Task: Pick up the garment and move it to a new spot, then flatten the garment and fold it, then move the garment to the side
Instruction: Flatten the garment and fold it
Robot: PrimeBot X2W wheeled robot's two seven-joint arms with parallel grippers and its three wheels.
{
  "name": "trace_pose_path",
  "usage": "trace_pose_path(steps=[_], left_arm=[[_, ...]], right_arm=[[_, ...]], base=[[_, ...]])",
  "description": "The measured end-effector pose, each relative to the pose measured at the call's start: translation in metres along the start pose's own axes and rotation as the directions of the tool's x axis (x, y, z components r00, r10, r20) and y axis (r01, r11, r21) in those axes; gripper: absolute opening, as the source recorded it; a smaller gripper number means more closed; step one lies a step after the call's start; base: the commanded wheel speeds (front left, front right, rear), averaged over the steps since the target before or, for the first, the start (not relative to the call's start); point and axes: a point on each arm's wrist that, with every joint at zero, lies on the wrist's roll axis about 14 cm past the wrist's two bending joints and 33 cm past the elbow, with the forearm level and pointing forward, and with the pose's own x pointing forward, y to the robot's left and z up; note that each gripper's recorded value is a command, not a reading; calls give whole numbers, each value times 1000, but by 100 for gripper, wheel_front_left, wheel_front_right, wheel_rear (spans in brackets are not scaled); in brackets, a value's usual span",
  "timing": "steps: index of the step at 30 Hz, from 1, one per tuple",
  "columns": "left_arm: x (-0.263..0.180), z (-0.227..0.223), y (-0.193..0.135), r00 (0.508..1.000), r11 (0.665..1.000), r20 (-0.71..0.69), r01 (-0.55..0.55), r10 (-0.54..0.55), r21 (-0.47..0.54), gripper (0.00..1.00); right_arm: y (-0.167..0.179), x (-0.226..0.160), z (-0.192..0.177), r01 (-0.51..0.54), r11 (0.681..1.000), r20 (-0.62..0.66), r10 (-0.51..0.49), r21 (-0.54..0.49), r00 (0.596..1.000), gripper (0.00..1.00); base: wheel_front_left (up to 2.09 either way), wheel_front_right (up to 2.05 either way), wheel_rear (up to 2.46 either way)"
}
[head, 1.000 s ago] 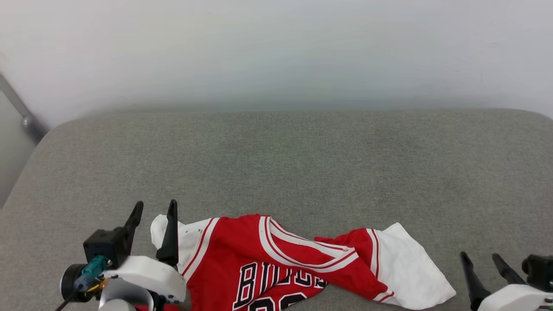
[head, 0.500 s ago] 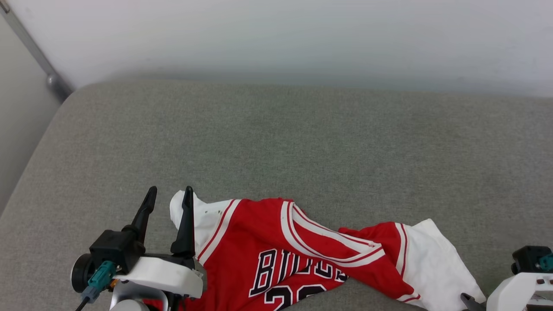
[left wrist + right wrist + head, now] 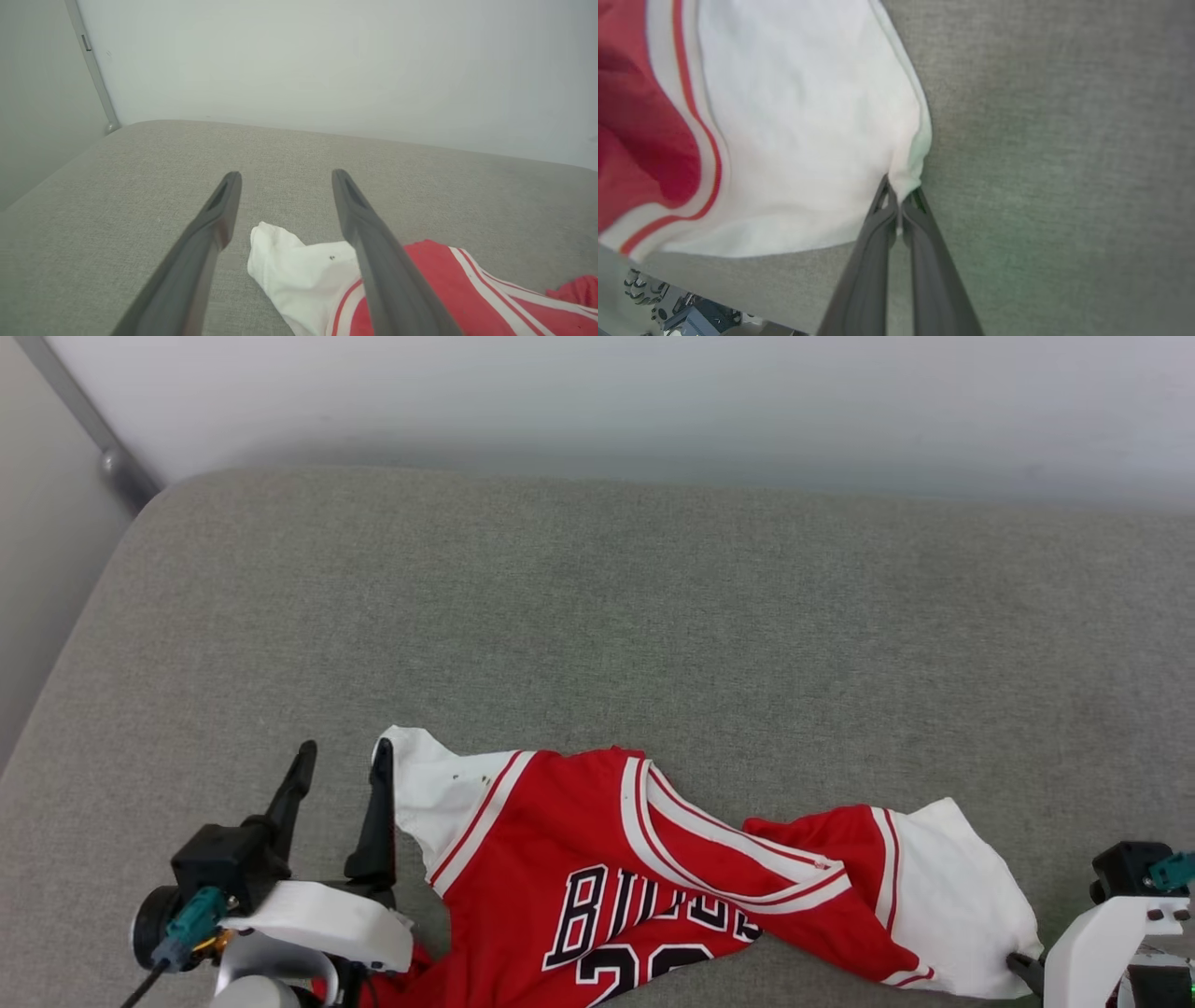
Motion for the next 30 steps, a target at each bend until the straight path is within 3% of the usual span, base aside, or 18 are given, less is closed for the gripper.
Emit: trace_pose_path(steps=[9, 13, 19, 26, 27, 28, 30], left_arm=[[28, -6, 15, 983, 998, -169, 66, -66, -4, 100], [49, -26, 14, 931, 990, -339, 138, -135, -17, 100], [64, -76, 6, 762, 973, -611, 217, -215, -72, 100], [59, -131, 7, 509, 968, -833, 226, -216, -113, 100], [58, -134, 5, 474, 966, -853, 229, -219, -121, 37], [58, -137, 4, 451, 965, -865, 234, -219, -122, 6], [56, -142, 5, 394, 963, -895, 240, -212, -122, 0]], right_arm=[[-21, -45, 58, 78, 997, 239, -72, -17, 968, 0], [-21, -51, 67, 89, 996, 258, -79, -27, 963, 0], [-17, -41, 68, 78, 997, 246, -71, -21, 967, 0], [-21, -27, 59, 82, 997, 207, -83, 11, 975, 0], [-23, -26, 57, 86, 996, 200, -87, 16, 976, 0], [-25, -25, 56, 90, 996, 197, -92, 19, 976, 0], [-27, -23, 55, 94, 995, 191, -97, 22, 977, 0]], base=[[0, 0, 0], [0, 0, 0], [0, 0, 0], [0, 0, 0], [0, 0, 0], [0, 0, 0], [0, 0, 0]])
